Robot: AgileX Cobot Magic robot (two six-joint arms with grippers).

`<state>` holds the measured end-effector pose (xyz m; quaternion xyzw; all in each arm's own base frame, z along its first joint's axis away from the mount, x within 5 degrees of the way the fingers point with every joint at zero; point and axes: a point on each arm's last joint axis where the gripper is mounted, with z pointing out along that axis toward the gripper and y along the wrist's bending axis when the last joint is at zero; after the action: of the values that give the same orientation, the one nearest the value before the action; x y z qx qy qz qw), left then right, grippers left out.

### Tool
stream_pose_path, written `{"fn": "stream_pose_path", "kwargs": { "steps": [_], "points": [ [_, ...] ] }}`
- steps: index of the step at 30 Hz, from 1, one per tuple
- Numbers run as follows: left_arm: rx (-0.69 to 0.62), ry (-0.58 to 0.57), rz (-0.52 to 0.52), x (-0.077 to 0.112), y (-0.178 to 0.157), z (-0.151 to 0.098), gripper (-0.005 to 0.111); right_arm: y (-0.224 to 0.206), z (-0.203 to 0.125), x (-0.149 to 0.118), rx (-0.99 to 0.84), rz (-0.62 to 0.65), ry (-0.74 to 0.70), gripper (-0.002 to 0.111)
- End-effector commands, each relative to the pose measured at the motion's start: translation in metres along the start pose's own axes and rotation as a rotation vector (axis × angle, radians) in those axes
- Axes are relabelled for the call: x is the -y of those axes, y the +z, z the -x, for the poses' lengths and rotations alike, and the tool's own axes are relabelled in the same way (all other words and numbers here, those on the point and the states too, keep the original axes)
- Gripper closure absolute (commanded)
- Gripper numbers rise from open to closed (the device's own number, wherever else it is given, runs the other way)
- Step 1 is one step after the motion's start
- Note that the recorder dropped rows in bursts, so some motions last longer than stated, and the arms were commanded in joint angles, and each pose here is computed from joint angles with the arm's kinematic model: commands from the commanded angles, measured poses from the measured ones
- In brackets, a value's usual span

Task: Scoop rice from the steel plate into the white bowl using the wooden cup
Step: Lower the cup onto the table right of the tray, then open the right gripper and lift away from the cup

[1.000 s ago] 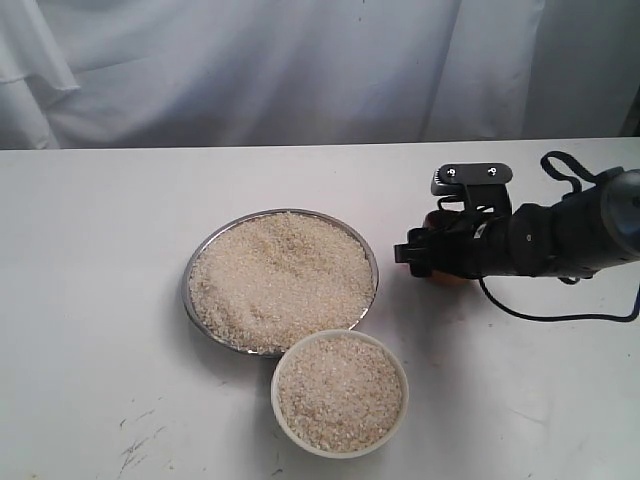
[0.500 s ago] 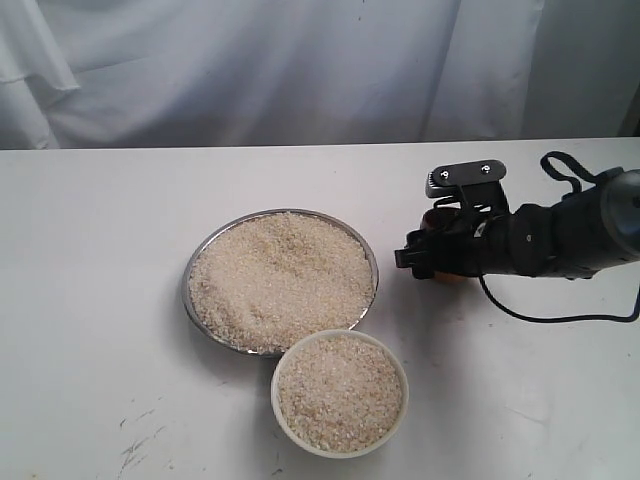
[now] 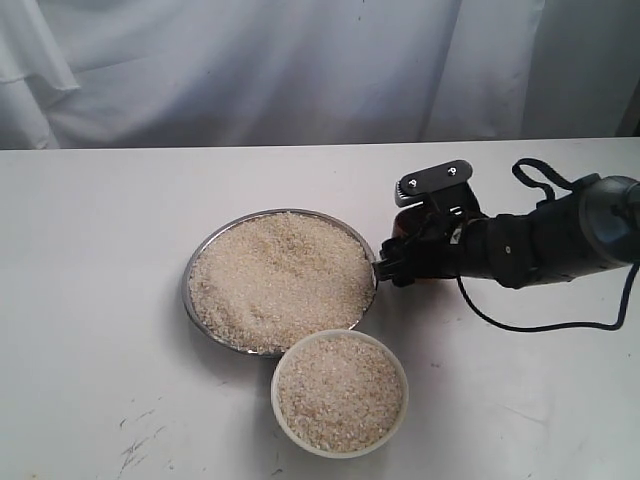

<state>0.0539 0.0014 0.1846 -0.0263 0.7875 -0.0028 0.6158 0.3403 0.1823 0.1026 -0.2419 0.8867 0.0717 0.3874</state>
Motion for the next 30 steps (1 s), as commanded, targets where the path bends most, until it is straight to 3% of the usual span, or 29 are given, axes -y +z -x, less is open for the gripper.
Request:
{"fn": "stream_pose_path", "kwargs": {
  "steps": [1, 6, 9, 12, 19, 30],
  "points": [
    [0.013, -0.003, 0.001, 0.0, 0.0, 0.0, 0.107, -0.001, 0.002, -0.001, 0.022, 0.001, -0.024, 0.074],
    [0.013, -0.003, 0.001, 0.0, 0.0, 0.0, 0.107, -0.001, 0.003, -0.001, 0.023, -0.001, -0.018, 0.045],
    [0.013, -0.003, 0.001, 0.0, 0.0, 0.0, 0.107, -0.001, 0.0, -0.001, 0.0, 0.004, -0.018, 0.021],
    [0.013, -0.003, 0.001, 0.0, 0.0, 0.0, 0.107, -0.001, -0.001, -0.001, -0.014, 0.007, -0.018, 0.01],
    [0.013, -0.003, 0.001, 0.0, 0.0, 0.0, 0.107, -0.004, 0.001, -0.002, -0.021, 0.011, -0.017, 0.007],
    [0.013, -0.003, 0.001, 0.0, 0.0, 0.0, 0.107, -0.038, 0.037, 0.002, 0.131, -0.002, -0.019, 0.007]
  ]
}}
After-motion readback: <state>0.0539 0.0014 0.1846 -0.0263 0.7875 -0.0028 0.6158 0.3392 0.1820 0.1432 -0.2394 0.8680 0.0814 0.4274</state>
